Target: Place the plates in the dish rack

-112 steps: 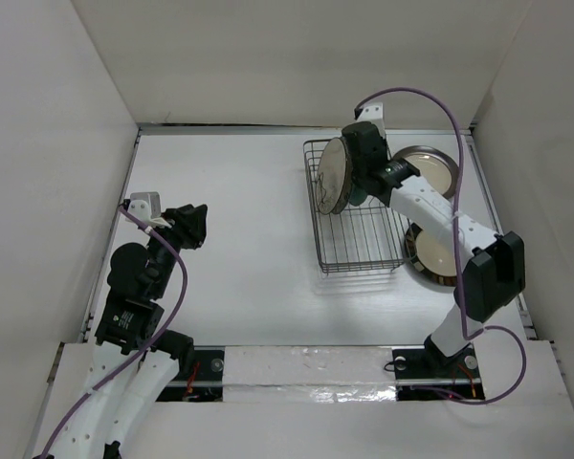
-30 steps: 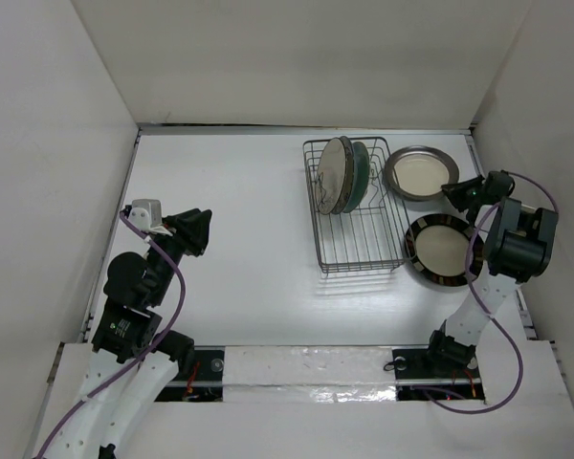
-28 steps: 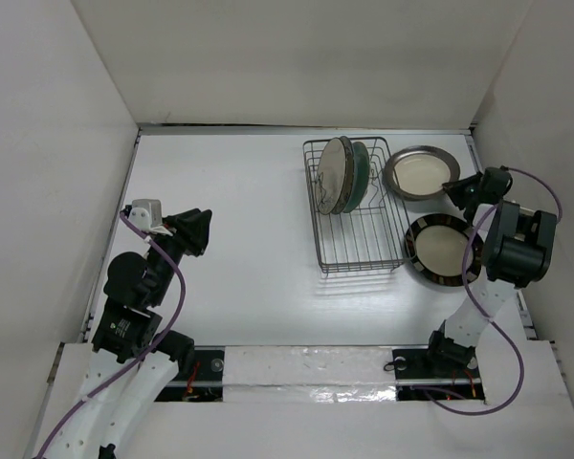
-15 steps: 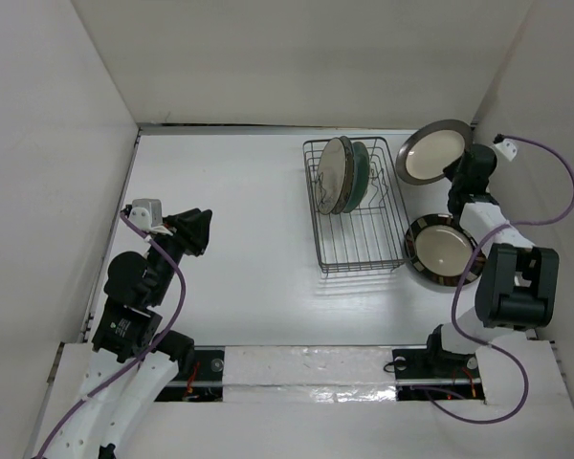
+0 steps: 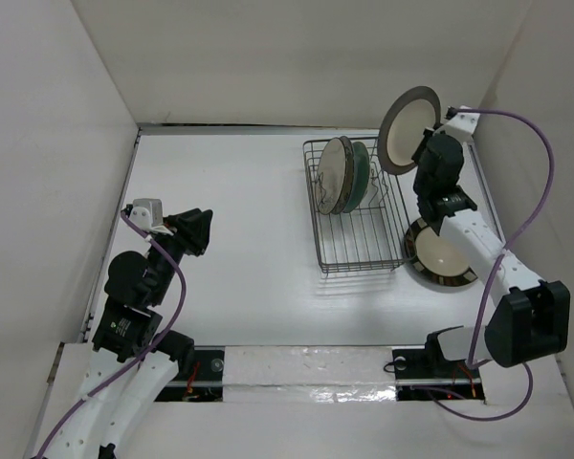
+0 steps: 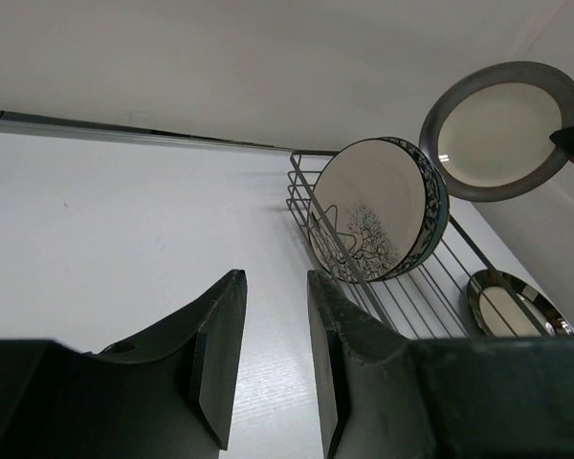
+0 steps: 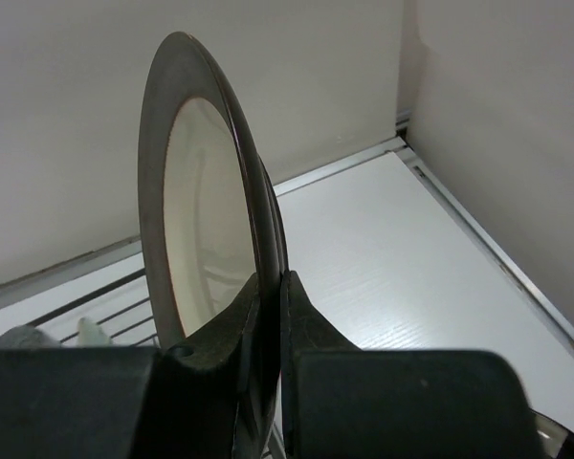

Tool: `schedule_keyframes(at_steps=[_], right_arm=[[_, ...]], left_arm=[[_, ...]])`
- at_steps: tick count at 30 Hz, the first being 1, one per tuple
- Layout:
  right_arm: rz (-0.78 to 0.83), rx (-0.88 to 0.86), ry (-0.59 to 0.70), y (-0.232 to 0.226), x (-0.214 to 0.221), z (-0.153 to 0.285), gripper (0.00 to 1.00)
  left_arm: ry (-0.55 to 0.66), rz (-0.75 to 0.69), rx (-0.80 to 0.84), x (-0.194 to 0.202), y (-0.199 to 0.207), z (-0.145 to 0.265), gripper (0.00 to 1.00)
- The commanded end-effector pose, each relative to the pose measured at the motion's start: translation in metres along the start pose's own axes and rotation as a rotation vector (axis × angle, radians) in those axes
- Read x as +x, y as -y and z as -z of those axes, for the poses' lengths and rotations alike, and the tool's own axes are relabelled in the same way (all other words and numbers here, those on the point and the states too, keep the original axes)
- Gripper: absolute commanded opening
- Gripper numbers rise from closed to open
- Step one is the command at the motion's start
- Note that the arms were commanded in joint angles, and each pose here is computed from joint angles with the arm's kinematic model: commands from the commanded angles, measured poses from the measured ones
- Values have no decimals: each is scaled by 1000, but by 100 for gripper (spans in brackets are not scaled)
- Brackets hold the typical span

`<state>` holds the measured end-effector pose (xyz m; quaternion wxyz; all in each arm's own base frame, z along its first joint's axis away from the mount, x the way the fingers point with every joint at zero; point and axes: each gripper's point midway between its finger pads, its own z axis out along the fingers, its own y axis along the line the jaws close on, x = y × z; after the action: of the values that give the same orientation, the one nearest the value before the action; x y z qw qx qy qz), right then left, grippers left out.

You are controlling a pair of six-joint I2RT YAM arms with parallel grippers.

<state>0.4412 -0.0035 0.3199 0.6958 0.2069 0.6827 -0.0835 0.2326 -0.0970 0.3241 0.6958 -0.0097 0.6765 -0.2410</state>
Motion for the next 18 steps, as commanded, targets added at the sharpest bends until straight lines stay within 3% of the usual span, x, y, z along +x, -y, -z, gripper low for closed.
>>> schedule_keyframes(at_steps=[1,18], right_arm=[[-84,-19,214,-22,-92,15,0],[147,-69,69,-91,-39,21,0]], left_arm=[[32,-1,31,-8,6,-1,29],[32,0,35,-8,7,-1,29]])
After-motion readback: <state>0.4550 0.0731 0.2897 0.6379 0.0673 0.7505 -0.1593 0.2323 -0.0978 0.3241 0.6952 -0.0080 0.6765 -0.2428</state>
